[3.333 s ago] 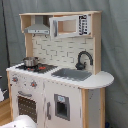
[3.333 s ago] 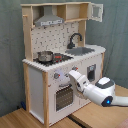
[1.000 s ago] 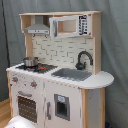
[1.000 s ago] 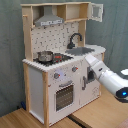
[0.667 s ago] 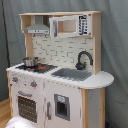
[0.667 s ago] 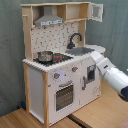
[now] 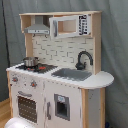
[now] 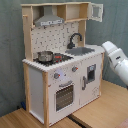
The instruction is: Play with the kitchen
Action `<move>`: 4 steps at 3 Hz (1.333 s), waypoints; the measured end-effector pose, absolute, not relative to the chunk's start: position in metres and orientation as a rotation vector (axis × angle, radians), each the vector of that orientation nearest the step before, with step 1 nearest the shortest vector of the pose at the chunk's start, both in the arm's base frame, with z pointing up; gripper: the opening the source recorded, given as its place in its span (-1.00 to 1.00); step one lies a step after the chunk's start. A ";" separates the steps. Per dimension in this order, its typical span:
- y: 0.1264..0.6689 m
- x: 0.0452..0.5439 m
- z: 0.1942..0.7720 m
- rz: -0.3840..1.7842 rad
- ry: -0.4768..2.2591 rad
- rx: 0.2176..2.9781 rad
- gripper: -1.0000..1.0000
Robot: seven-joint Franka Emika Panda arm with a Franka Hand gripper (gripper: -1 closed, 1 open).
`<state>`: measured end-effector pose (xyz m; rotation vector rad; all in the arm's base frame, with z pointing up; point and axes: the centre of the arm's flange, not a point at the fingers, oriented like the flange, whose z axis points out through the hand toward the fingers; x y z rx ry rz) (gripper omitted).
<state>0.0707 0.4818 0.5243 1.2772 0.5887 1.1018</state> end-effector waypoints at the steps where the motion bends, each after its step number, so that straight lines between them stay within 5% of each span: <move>1: 0.464 0.054 0.569 1.141 0.504 1.284 1.00; 4: 0.383 0.044 0.688 1.331 0.226 1.522 1.00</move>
